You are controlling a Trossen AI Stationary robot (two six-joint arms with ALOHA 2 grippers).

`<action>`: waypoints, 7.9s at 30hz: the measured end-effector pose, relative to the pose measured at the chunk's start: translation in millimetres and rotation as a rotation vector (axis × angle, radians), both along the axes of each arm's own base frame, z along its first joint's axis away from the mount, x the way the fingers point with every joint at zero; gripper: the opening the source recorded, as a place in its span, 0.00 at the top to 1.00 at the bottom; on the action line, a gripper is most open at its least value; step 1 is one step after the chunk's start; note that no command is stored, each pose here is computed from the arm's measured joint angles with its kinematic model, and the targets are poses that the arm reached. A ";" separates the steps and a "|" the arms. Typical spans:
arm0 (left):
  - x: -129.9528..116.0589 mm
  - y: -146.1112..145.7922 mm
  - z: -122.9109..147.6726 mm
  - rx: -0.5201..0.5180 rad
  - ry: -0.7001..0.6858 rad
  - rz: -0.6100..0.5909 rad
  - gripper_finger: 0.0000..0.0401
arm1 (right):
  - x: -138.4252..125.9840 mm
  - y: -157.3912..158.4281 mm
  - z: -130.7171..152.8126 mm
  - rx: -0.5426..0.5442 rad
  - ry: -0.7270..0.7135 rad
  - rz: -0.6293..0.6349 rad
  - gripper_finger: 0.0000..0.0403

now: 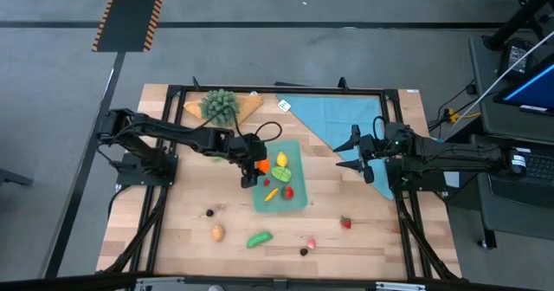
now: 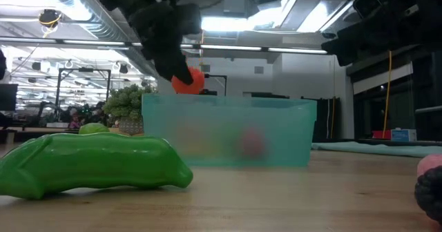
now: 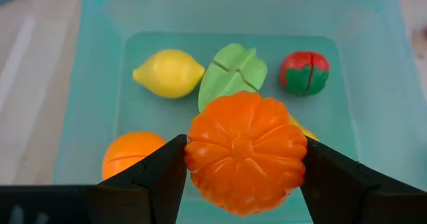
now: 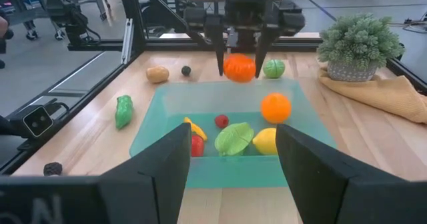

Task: Pick and placing Produce into tupperware
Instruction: Put the squash into the bin, then put the cabbage into the bin

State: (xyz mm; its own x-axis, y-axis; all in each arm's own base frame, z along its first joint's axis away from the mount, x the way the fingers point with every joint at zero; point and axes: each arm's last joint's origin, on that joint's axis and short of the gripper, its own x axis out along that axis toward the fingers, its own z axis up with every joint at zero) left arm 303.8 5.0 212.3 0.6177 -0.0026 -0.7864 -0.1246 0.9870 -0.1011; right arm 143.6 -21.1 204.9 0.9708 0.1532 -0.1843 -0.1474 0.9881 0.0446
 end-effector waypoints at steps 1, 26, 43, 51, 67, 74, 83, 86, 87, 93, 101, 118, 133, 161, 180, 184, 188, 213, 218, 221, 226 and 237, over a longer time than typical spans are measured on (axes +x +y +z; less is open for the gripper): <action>1.9 0.0 -3.5 0.000 0.007 0.000 0.41 | 0.0 0.0 0.0 0.000 0.000 0.000 0.45; 28.4 3.6 -64.0 -0.014 0.106 0.013 0.41 | -0.1 0.0 -0.6 0.001 0.006 -0.001 0.45; 29.2 8.1 -65.9 -0.011 0.106 0.022 0.32 | -0.3 0.0 -1.3 0.003 0.014 -0.001 0.45; 33.0 -0.6 -36.9 0.042 0.004 -0.067 0.31 | -0.2 0.1 -1.4 0.003 0.015 0.000 0.45; -14.2 -18.9 44.9 0.105 -0.221 -0.183 0.32 | 0.0 0.4 -1.0 0.045 0.017 -0.006 0.45; -40.9 -29.1 35.8 0.101 -0.272 -0.195 0.31 | 0.2 1.4 -0.4 0.048 0.010 0.001 0.45; -72.5 -58.6 1.1 0.079 -0.346 -0.156 0.32 | 1.4 8.9 1.2 0.047 -0.005 0.053 0.45; -81.2 -63.1 -1.2 0.130 -0.357 -0.092 0.31 | 1.9 11.1 2.3 0.046 -0.015 0.066 0.45; -83.8 -64.5 -0.2 0.140 -0.367 -0.087 0.31 | 2.2 11.8 2.6 0.044 -0.019 0.065 0.45; -102.8 -66.9 8.2 0.152 -0.431 -0.089 0.32 | 4.9 15.9 2.2 0.056 -0.016 0.045 0.45; -132.1 -55.0 4.1 0.132 -0.414 0.032 0.31 | 11.6 16.0 -1.0 0.045 -0.007 0.015 0.45; -161.1 -32.0 -8.2 0.064 -0.255 0.469 0.32 | 24.4 9.8 -13.3 0.011 0.060 -0.158 0.45; -169.2 -3.8 7.0 -0.026 -0.036 0.718 0.31 | 30.9 8.0 -18.3 -0.020 0.072 -0.190 0.45; -144.4 26.9 13.9 -0.019 0.205 0.629 0.30 | 30.3 4.7 -19.4 -0.019 0.085 -0.208 0.45; -144.5 26.9 13.9 -0.047 0.194 0.674 0.31 | 30.3 4.7 -19.3 -0.018 0.084 -0.208 0.45; -144.5 26.8 13.9 -0.062 0.190 0.697 0.26 | 30.3 4.7 -19.3 -0.017 0.084 -0.209 0.45; -144.5 26.8 13.9 -0.069 0.189 0.707 0.20 | 30.3 4.6 -19.3 -0.015 0.084 -0.209 0.45; -150.3 26.0 -36.3 -0.114 0.161 0.780 0.14 | 30.4 4.7 -19.2 -0.015 0.083 -0.209 0.45; -151.0 25.8 -37.2 -0.113 0.166 0.781 0.14 | 30.4 4.7 -19.2 -0.015 0.083 -0.209 0.45; -151.0 25.8 -37.2 -0.113 0.166 0.781 0.14 | 30.4 4.7 -19.2 -0.015 0.083 -0.209 0.45; -150.9 25.8 -37.2 -0.118 0.164 0.789 0.14 | 30.4 4.7 -19.2 -0.015 0.083 -0.209 0.45; -149.3 26.2 -39.6 -0.150 0.164 0.851 0.14 | 30.4 4.7 -19.2 -0.015 0.083 -0.209 0.45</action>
